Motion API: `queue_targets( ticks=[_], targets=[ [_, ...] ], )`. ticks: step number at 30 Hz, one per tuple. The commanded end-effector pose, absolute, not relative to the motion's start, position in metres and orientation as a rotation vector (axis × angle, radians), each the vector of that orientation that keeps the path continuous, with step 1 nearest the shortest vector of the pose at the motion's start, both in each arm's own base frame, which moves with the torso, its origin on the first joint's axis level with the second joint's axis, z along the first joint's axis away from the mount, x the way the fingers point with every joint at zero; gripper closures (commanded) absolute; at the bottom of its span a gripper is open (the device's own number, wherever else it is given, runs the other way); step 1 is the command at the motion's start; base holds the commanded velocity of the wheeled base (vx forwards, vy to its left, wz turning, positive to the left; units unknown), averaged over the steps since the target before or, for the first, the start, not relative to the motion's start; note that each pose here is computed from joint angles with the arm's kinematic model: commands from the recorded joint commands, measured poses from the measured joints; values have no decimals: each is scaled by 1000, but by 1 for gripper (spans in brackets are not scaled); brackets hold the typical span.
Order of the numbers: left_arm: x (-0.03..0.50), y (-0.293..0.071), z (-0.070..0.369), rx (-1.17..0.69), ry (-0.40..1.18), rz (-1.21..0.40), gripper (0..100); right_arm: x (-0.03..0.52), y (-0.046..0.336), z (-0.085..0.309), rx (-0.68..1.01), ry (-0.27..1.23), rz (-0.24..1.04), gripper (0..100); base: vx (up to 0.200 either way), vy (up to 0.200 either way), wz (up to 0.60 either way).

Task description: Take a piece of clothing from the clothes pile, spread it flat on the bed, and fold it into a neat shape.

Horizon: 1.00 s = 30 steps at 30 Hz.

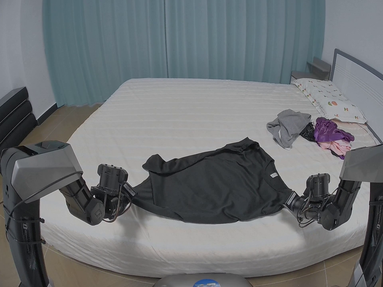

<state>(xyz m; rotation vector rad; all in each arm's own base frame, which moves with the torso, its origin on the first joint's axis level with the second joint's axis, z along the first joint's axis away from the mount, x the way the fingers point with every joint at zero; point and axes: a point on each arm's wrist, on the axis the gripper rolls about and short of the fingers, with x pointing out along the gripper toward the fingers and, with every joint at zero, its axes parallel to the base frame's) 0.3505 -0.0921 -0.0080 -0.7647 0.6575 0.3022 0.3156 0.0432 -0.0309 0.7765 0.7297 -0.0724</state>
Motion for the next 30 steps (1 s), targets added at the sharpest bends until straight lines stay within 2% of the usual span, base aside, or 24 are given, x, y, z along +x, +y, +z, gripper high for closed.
queue_targets(
  ticks=[1, 13, 30],
  targets=[
    [356, -89, -3, -825, 606, 307, 100, 329, 42, -19, 792, 668, -42, 100, 0, 0, 0],
    [375, -77, 10, -971, 453, 289, 100, 385, 37, 5, 820, 548, -21, 100, 0, 0, 0],
    [382, -65, -11, -990, 474, 340, 100, 468, 53, -15, 814, 514, -8, 100, 0, 0, 0]
  ],
)
